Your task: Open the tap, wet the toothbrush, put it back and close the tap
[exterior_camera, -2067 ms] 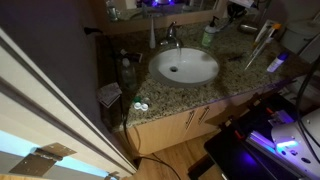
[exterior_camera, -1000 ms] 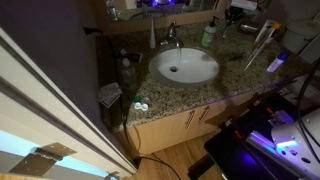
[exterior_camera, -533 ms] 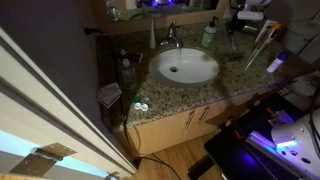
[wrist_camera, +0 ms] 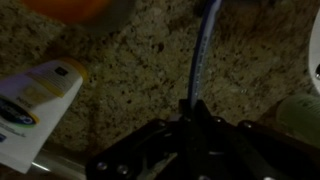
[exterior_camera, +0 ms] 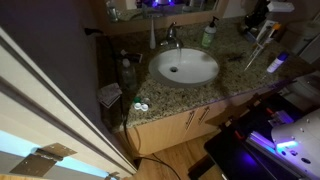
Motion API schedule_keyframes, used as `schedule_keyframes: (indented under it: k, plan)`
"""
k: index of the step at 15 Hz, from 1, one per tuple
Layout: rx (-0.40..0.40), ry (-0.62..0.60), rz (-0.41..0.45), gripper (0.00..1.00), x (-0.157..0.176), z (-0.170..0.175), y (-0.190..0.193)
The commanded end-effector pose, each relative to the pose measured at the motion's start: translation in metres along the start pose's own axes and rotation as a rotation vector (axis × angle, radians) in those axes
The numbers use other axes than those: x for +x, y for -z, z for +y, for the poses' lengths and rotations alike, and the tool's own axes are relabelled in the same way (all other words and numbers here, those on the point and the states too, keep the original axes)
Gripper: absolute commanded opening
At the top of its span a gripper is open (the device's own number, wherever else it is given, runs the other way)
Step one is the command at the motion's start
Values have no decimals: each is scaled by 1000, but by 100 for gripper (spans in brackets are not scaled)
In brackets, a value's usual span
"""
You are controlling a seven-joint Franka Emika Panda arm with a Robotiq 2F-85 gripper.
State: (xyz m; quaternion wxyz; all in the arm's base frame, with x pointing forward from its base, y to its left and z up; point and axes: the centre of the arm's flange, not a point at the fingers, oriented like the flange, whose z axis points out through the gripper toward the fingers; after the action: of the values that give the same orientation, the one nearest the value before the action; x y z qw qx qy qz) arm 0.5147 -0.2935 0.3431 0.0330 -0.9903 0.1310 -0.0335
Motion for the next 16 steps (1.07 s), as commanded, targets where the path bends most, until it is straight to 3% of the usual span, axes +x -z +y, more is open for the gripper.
schedule_keyframes:
  k: [1,4,5,6,10,11,12,14,15,16]
  plan:
    - [6,25,6,9,-13,0,12]
    - [17,48,37,9,-41,-1,40]
    - [-1,11,-18,2,-23,-23,3]
    - [20,-38,-49,2,-21,-38,-5]
    - [161,-141,-222,2,-31,-120,-60]
    - [177,-161,-214,2,-33,-132,-68]
    - [137,-119,-199,9,-36,-120,-58]
    - [155,-136,-223,9,-36,-139,-71]
    - [156,-141,-224,2,-36,-139,-71]
    - [107,-219,-173,2,-31,-142,-77]
